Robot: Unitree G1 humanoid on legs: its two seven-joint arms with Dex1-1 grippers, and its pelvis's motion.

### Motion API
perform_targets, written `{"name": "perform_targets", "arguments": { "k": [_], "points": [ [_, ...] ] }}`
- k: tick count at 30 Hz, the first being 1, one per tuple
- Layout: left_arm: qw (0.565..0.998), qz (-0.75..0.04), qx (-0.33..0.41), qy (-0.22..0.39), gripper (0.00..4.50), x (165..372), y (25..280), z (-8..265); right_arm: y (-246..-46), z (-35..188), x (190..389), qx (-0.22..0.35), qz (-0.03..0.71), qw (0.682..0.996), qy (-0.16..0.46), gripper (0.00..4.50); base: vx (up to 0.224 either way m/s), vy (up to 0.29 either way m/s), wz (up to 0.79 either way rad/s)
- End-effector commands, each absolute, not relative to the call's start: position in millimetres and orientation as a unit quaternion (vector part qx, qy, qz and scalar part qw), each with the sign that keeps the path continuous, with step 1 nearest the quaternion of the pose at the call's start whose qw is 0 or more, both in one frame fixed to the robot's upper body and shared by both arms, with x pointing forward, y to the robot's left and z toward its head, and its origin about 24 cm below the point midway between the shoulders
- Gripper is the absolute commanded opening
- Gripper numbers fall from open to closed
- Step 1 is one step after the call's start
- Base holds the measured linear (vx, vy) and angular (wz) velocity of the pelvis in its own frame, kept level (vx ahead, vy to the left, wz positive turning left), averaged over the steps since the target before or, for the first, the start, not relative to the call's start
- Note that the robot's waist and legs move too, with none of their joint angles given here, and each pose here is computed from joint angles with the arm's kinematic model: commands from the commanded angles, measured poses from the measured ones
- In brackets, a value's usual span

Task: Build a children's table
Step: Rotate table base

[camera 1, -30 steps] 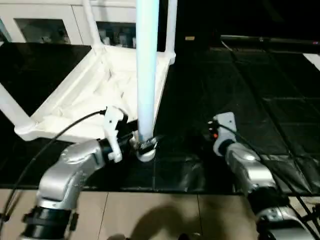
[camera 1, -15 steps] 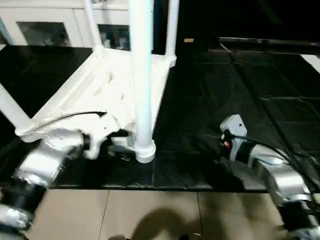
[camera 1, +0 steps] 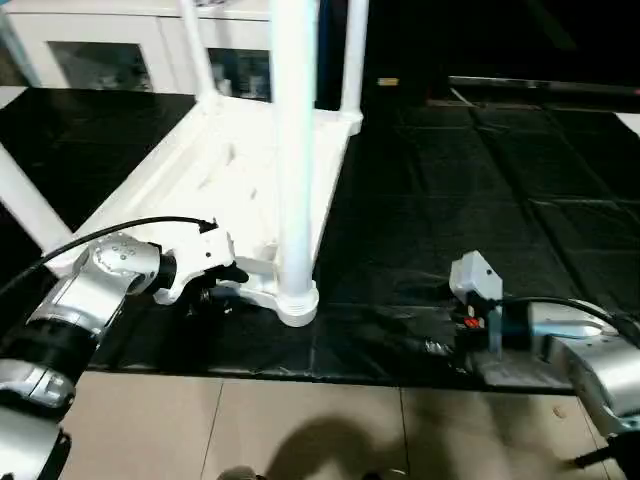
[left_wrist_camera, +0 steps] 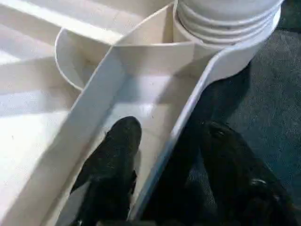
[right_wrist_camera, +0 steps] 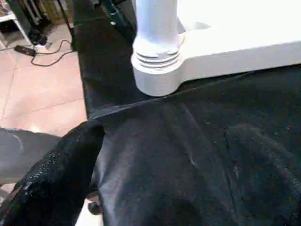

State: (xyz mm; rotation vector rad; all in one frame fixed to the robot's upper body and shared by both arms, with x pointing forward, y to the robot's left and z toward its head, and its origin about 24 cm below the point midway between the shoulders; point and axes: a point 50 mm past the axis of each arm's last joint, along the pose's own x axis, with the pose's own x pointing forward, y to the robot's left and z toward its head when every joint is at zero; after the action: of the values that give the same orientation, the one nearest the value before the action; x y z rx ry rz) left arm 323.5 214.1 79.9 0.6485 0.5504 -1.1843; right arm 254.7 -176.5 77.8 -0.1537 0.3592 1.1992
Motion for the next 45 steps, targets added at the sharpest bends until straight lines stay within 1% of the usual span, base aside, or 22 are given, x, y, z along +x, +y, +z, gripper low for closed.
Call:
{"name": "perform_targets", "arguments": {
  "k": [1,2,3,5,6,9,10,13,14,18,19,22,24,26,28,29,32,35,40,41,42,45],
  "points": [
    [0.733,-0.552,0.302,0.257,2.04,326,213,82,-175.3,80,251.3,-0.071,0.572,0.799,0.173,4.50,0.000,0.000,0.00],
    [0.730,-0.555,0.301,0.260,1.92,326,213,81,-175.3,81,250.7,-0.070,0.574,0.797,0.174,4.50,0.000,0.000,0.00],
    [0.730,-0.555,0.301,0.260,1.92,326,213,81,-175.3,81,250.7,-0.070,0.574,0.797,0.174,4.50,0.000,0.000,0.00],
    [0.724,-0.565,0.294,0.267,1.59,327,210,81,-174.8,83,249.9,-0.067,0.579,0.793,0.176,4.50,0.000,0.000,0.00],
    [0.721,-0.569,0.287,0.271,1.59,327,208,80,-174.4,83,249.6,-0.065,0.581,0.792,0.177,4.50,0.000,0.000,0.00],
    [0.705,-0.586,0.276,0.290,1.38,325,203,76,-173.9,84,248.9,-0.064,0.583,0.790,0.179,4.50,0.000,0.000,0.00],
    [0.699,-0.588,0.272,0.303,1.18,324,201,74,-174.0,84,249.1,-0.064,0.582,0.790,0.179,4.50,0.000,0.000,0.00],
    [0.672,-0.593,0.274,0.349,1.07,320,200,66,-174.8,85,250.5,-0.068,0.577,0.794,0.176,4.50,0.000,0.000,0.00],
    [0.667,-0.593,0.275,0.357,0.83,319,199,64,-175.1,85,251.2,-0.069,0.575,0.796,0.174,4.50,0.000,0.000,0.00],
    [0.663,-0.597,0.253,0.374,0.64,320,189,61,-176.1,88,254.6,-0.071,0.568,0.803,0.166,4.50,0.000,0.000,0.00],
    [0.663,-0.600,0.247,0.374,0.49,320,185,60,-176.2,88,255.4,-0.070,0.566,0.805,0.165,4.50,0.000,0.000,0.00],
    [0.678,-0.600,0.219,0.363,0.38,323,173,60,-176.7,89,257.1,-0.073,0.562,0.808,0.161,4.50,0.000,0.000,0.00],
    [0.716,-0.588,0.174,0.333,0.28,329,156,62,-176.8,89,258.2,-0.073,0.558,0.811,0.158,4.50,0.000,0.000,0.00],
    [0.735,-0.586,0.144,0.309,0.21,331,145,64,-176.7,89,258.2,-0.072,0.557,0.812,0.157,4.50,0.000,0.000,0.00],
    [0.735,-0.592,0.137,0.301,0.14,330,141,63,-176.5,88,258.0,-0.072,0.557,0.812,0.158,4.50,0.000,0.000,0.00],
    [0.735,-0.601,0.142,0.280,0.07,327,138,61,-176.3,87,258.1,-0.072,0.554,0.814,0.157,4.50,0.000,0.000,0.00],
    [0.736,-0.603,0.150,0.268,0.01,326,137,60,-176.2,87,258.3,-0.072,0.553,0.816,0.156,4.50,0.000,0.000,0.00],
    [0.741,-0.603,0.178,0.239,0.01,321,139,55,-176.4,86,259.1,-0.072,0.550,0.817,0.157,4.50,0.000,0.000,0.00],
    [0.754,-0.591,0.168,0.233,0.01,320,145,58,-176.6,86,260.0,-0.072,0.549,0.818,0.157,4.50,0.000,0.000,0.00],
    [0.758,-0.588,0.160,0.232,0.47,319,147,59,-176.6,85,260.2,-0.072,0.549,0.818,0.157,4.50,0.000,0.000,0.00],
    [0.759,-0.587,0.160,0.232,0.59,319,147,59,-176.6,85,260.3,-0.072,0.549,0.818,0.157,4.50,0.000,0.000,0.00],
    [0.763,-0.581,0.165,0.230,0.70,317,152,59,-176.2,85,260.2,-0.073,0.549,0.818,0.157,4.50,0.000,0.000,0.00]
  ]
}}
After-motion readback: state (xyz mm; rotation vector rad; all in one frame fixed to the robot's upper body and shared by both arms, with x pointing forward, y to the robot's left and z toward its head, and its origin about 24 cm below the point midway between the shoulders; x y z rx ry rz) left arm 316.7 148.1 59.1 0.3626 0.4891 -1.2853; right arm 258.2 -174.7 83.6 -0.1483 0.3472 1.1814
